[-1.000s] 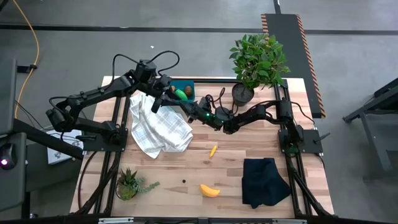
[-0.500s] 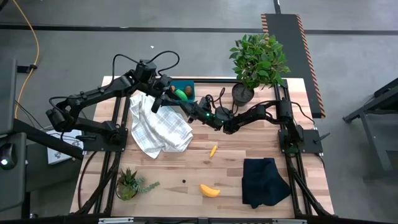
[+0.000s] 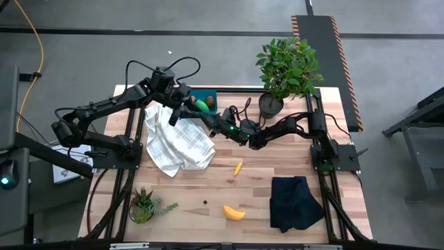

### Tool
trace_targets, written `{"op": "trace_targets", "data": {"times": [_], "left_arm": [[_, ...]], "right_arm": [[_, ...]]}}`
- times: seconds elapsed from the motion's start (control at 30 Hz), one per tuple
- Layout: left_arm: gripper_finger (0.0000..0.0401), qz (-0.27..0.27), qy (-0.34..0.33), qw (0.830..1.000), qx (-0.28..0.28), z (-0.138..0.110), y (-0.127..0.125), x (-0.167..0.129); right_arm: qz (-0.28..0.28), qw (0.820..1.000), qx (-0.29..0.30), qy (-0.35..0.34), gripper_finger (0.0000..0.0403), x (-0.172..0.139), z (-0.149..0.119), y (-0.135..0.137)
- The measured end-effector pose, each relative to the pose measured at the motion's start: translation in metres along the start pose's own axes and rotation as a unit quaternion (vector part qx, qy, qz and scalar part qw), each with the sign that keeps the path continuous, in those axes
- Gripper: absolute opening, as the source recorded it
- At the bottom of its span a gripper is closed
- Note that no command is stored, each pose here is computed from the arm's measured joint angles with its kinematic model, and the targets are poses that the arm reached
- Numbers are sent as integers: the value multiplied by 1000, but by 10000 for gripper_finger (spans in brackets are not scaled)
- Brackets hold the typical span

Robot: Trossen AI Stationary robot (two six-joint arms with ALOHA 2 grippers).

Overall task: Pick and placing Produce into tupperware
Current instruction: Put the blueberry into the blue bin

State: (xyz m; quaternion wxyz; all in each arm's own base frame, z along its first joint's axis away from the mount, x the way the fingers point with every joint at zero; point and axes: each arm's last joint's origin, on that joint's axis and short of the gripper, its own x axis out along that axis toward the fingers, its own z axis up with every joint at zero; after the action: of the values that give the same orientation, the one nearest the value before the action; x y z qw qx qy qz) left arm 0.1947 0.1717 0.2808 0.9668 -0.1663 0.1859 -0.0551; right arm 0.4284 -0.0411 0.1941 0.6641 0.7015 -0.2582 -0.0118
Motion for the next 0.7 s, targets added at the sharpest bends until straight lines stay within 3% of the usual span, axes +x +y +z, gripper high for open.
{"op": "trace_targets", "data": {"times": [0.13, 0.5, 0.7], "left_arm": [[129, 0, 0, 1000, 0, 0, 0, 0], [57, 0, -1, 1000, 1, 0, 0, 0], [46, 0, -1, 1000, 1, 0, 0, 0]], "right_arm": [[0, 1000, 0, 0, 57, 0, 0, 0], [0, 1000, 2, 0, 57, 1, 2, 0], [0, 1000, 1, 1, 57, 1, 2, 0]]}}
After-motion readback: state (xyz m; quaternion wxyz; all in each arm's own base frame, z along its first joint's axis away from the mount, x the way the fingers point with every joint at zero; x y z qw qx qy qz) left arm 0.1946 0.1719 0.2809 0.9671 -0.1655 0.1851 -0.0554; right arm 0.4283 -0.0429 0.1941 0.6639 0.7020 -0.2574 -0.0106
